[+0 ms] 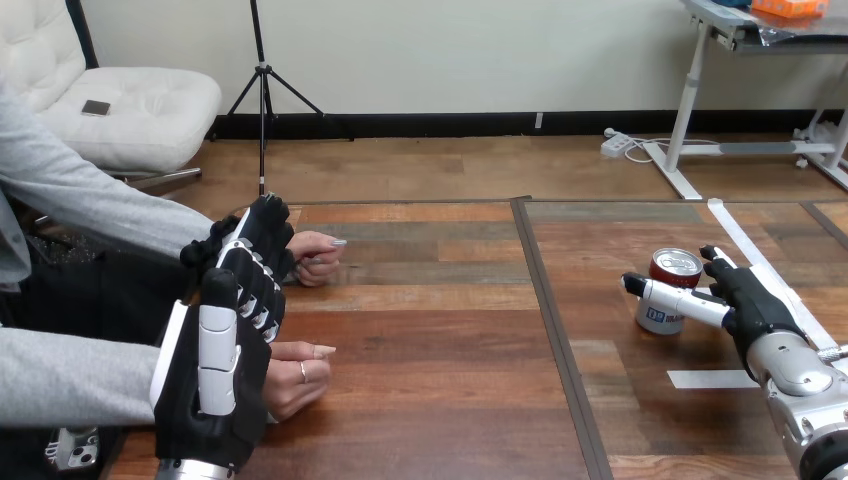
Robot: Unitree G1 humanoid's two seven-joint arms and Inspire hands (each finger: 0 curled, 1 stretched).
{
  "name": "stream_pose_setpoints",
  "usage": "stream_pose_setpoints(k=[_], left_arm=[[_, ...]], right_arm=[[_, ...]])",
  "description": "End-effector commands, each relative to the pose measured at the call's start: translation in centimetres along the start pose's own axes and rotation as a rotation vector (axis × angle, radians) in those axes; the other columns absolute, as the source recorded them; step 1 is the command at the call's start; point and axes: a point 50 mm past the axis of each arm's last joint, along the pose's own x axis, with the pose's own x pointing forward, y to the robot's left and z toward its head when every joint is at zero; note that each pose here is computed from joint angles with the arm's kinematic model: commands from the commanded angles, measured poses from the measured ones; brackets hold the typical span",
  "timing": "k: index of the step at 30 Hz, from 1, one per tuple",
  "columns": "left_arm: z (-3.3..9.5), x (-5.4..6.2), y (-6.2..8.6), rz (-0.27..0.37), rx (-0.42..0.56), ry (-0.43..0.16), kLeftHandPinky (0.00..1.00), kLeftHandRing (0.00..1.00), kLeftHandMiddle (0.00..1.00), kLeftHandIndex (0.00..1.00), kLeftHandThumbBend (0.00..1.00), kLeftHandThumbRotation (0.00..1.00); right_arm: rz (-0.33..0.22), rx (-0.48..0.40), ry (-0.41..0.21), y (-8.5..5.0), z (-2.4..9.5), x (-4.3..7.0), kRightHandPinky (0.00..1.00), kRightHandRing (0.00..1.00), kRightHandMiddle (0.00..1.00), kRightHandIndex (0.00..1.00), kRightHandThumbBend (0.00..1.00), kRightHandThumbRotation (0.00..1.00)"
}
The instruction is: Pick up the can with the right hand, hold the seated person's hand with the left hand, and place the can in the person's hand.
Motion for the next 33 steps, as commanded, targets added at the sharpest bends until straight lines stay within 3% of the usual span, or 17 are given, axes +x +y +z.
stream_pose_setpoints(k=[1, 10, 19, 22, 28, 33], left_arm=[[0.96, 1.49, -0.14, -0.027, -0.001, -0.069, 1.00, 0.98, 0.97, 0.93, 0.75, 0.97], [1.04, 1.51, -0.10, -0.032, 0.005, -0.067, 1.00, 0.99, 0.97, 0.94, 0.74, 0.97], [1.05, 1.52, -0.09, -0.028, 0.005, -0.071, 1.00, 0.99, 0.97, 0.94, 0.74, 0.98], [1.06, 1.54, -0.06, -0.032, 0.007, -0.072, 1.00, 0.99, 0.97, 0.93, 0.74, 0.98], [1.07, 1.56, -0.01, -0.036, 0.008, -0.075, 1.00, 0.99, 0.97, 0.93, 0.75, 0.98], [1.12, 1.55, -0.02, -0.035, 0.004, -0.074, 1.00, 0.99, 0.97, 0.93, 0.75, 0.98]], right_arm=[[-0.022, -0.012, -0.041, 0.02, 1.47, 0.30, 0.97, 1.00, 1.00, 1.00, 1.00, 0.42], [-0.036, -0.042, -0.040, 0.01, 1.59, 0.33, 0.87, 1.00, 1.00, 1.00, 1.00, 0.36], [-0.055, -0.040, -0.051, 0.02, 1.64, 0.31, 0.83, 0.99, 1.00, 0.99, 1.00, 0.27], [-0.062, -0.035, -0.054, 0.04, 1.64, 0.30, 0.78, 0.96, 0.98, 0.97, 1.00, 0.23], [-0.081, -0.031, -0.057, 0.07, 1.60, 0.27, 0.58, 0.84, 0.88, 0.92, 1.00, 0.21], [-0.096, -0.035, -0.058, 0.09, 1.60, 0.27, 0.54, 0.81, 0.85, 0.89, 1.00, 0.20]])
